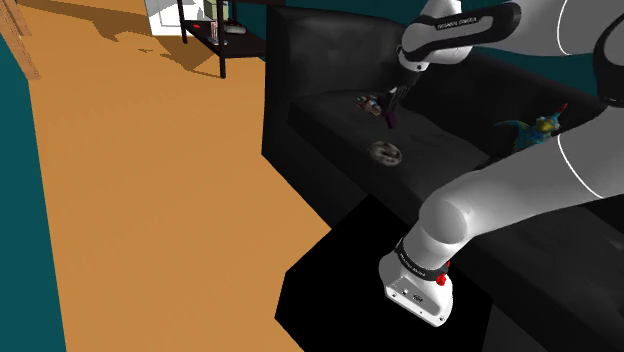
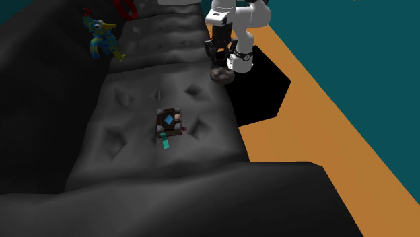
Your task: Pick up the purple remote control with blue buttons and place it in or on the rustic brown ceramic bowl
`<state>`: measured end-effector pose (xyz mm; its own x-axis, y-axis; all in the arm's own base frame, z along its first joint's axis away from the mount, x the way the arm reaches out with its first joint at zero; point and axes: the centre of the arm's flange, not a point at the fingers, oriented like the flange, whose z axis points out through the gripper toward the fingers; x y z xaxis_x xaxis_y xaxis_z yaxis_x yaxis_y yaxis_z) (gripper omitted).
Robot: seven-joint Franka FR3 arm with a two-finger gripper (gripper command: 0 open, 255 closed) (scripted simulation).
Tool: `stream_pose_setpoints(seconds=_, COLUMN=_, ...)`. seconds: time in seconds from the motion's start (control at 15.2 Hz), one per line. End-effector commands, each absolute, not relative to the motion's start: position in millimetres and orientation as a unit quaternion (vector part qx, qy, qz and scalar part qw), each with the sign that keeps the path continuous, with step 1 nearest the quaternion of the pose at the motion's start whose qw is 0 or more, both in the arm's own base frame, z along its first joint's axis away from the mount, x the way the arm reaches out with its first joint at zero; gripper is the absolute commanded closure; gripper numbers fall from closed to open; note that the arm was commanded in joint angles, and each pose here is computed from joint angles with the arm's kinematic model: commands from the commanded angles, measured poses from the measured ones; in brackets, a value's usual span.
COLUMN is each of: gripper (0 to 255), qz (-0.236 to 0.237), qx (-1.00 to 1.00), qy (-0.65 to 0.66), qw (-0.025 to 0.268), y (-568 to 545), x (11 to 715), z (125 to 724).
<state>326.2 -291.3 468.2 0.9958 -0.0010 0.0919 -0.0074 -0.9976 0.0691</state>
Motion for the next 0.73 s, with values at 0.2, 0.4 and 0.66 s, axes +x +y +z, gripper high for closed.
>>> stream_pose_setpoints(seconds=0.2, gripper=255, qz=0.046, qx=0.998, qy=-0.002, qw=0.036, y=-252, x=270, z=467)
stream_pose_setpoints(seconds=0.4, gripper=255, qz=0.046, qx=0.998, qy=-0.002, qw=0.036, y=-247, x=264, z=457)
stream_pose_setpoints(seconds=0.66, gripper=255, qz=0.046, qx=0.998, qy=-0.002, qw=0.036, y=-247, x=264, z=436)
